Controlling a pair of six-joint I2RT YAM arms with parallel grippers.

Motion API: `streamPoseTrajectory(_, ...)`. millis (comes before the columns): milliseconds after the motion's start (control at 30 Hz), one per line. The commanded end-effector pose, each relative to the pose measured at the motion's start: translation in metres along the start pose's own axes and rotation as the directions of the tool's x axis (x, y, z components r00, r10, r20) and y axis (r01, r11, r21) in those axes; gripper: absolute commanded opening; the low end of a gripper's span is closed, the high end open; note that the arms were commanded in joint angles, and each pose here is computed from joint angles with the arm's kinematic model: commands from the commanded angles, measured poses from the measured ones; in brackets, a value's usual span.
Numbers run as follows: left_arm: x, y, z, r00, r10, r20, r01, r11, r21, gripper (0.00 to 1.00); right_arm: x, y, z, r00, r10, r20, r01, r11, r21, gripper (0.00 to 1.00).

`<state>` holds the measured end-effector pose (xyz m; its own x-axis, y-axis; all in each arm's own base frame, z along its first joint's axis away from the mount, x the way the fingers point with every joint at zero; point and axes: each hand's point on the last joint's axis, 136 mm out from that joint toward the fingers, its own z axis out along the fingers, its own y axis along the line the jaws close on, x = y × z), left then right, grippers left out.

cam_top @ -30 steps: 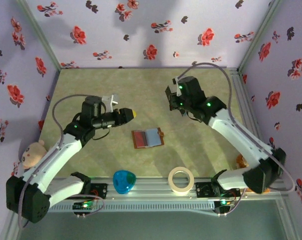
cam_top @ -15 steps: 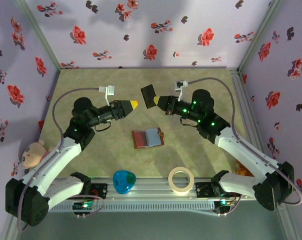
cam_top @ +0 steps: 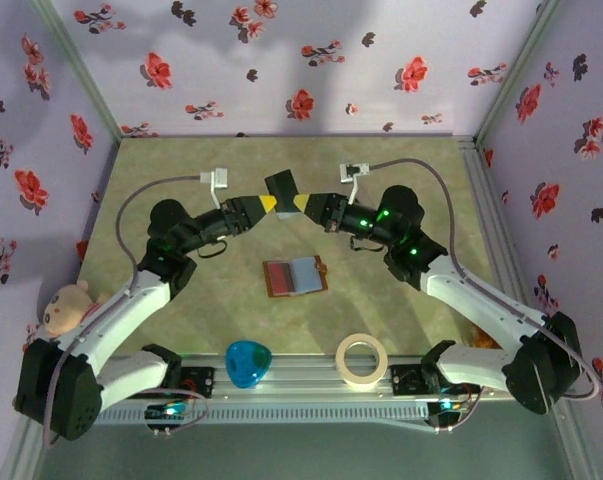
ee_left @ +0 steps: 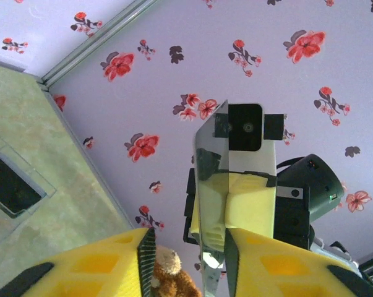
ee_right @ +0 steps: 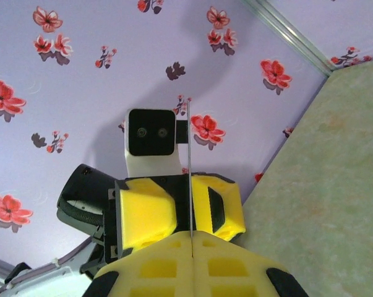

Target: Put the credit cards into the card holder

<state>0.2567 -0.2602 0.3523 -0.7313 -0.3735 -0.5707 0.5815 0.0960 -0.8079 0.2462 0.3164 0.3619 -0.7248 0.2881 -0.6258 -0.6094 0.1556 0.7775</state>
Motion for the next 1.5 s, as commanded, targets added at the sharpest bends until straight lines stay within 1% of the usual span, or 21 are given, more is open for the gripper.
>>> streamPoseTrajectory(0,-0.002,-0.017,0.000,1.000,0.023,0.004,-0.024,0.997,0.076,0.31,-0.003,0.019,0.002,1.000,-0.013,0.000,0.013,0.998,-0.067,0.00)
streamPoseTrajectory(33,-0.002,-0.018,0.000,1.000,0.027,0.001,-0.027,0.996,0.079,0.26,-0.002,0.019,0.003,1.000,-0.010,-0.005,0.009,0.998,-0.069,0.00)
streamPoseTrajectory(133,-0.001,-0.015,0.000,1.000,0.028,-0.010,-0.028,0.997,0.067,0.03,0.004,0.021,0.004,1.000,-0.005,-0.019,0.004,0.997,-0.080,0.00)
streamPoseTrajectory(200,0.000,-0.013,0.001,1.000,0.019,-0.013,-0.018,0.998,0.061,0.00,0.006,0.020,0.004,1.000,0.004,-0.024,-0.006,0.997,-0.078,0.01)
streamPoseTrajectory(233,0.002,-0.010,0.000,1.000,0.012,-0.017,-0.011,0.999,0.054,0.00,0.007,0.017,0.004,1.000,0.008,-0.029,-0.010,0.998,-0.060,0.21)
streamPoseTrajectory(267,0.005,-0.006,0.000,1.000,0.001,-0.028,0.000,0.999,0.037,0.00,0.009,0.010,0.003,0.999,0.010,-0.035,-0.011,1.000,-0.020,0.44)
streamPoseTrajectory(300,0.010,0.004,-0.001,0.999,-0.011,-0.046,0.011,1.000,-0.003,0.00,0.012,-0.002,0.001,0.999,0.004,-0.044,-0.002,0.999,0.053,0.60)
streamPoseTrajectory(367,0.026,0.040,-0.008,0.993,-0.071,-0.092,0.054,0.983,-0.173,0.00,0.018,-0.037,-0.011,0.998,-0.026,-0.056,0.039,0.968,0.247,0.72)
streamPoseTrajectory(400,0.036,0.066,-0.017,0.987,-0.120,-0.110,0.081,0.948,-0.307,0.00,0.022,-0.062,-0.021,0.997,-0.043,-0.066,0.065,0.925,0.374,0.74)
streamPoseTrajectory(433,0.045,0.089,-0.028,0.979,-0.163,-0.122,0.096,0.899,-0.428,0.00,0.025,-0.087,-0.033,0.995,-0.054,-0.080,0.086,0.865,0.494,0.73)
streamPoseTrajectory(467,0.055,0.106,-0.038,0.970,-0.202,-0.139,0.105,0.853,-0.512,0.00,0.030,-0.106,-0.043,0.992,-0.064,-0.111,0.117,0.808,0.578,0.71)
streamPoseTrajectory(533,0.077,0.128,-0.050,0.942,-0.283,-0.180,0.126,0.795,-0.593,0.00,0.046,-0.141,-0.058,0.979,-0.047,-0.196,0.172,0.703,0.690,0.71)
streamPoseTrajectory(600,0.095,0.140,-0.054,0.912,-0.348,-0.218,0.150,0.777,-0.611,0.00,0.067,-0.162,-0.060,0.964,-0.001,-0.265,0.196,0.675,0.711,0.70)
streamPoseTrajectory(733,0.125,0.164,-0.063,0.854,-0.457,-0.249,0.191,0.720,-0.667,0.00,0.107,-0.197,-0.051,0.923,0.118,-0.366,0.196,0.674,0.712,0.69)
streamPoseTrajectory(833,0.136,0.176,-0.067,0.834,-0.486,-0.263,0.188,0.697,-0.692,0.00,0.129,-0.222,-0.050,0.883,0.184,-0.431,0.221,0.647,0.730,0.67)
streamPoseTrajectory(933,0.147,0.182,-0.065,0.805,-0.522,-0.282,0.195,0.682,-0.705,0.00,0.137,-0.240,-0.051,0.866,0.206,-0.456,0.248,0.614,0.750,0.66)
streamPoseTrajectory(1033,0.159,0.189,-0.062,0.783,-0.543,-0.303,0.187,0.671,-0.717,0.00,0.143,-0.248,-0.050,0.849,0.227,-0.476,0.262,0.602,0.754,0.66)
streamPoseTrajectory(1100,0.165,0.198,-0.059,0.777,-0.551,-0.305,0.190,0.666,-0.721,0.00,0.147,-0.253,-0.051,0.842,0.237,-0.484,0.267,0.596,0.757,0.66)
streamPoseTrajectory(1200,0.172,0.212,-0.054,0.765,-0.570,-0.298,0.204,0.654,-0.728,0.00,0.152,-0.260,-0.051,0.838,0.258,-0.482,0.262,0.585,0.768,0.61)
streamPoseTrajectory(1333,0.175,0.218,-0.046,0.770,-0.556,-0.315,0.196,0.675,-0.712,0.00,0.161,-0.268,-0.055,0.834,0.279,-0.476,0.254,0.571,0.780,0.55)
streamPoseTrajectory(1467,0.182,0.229,-0.046,0.757,-0.567,-0.325,0.190,0.666,-0.721,0.00,0.168,-0.273,-0.055,0.829,0.294,-0.476,0.246,0.574,0.781,0.52)
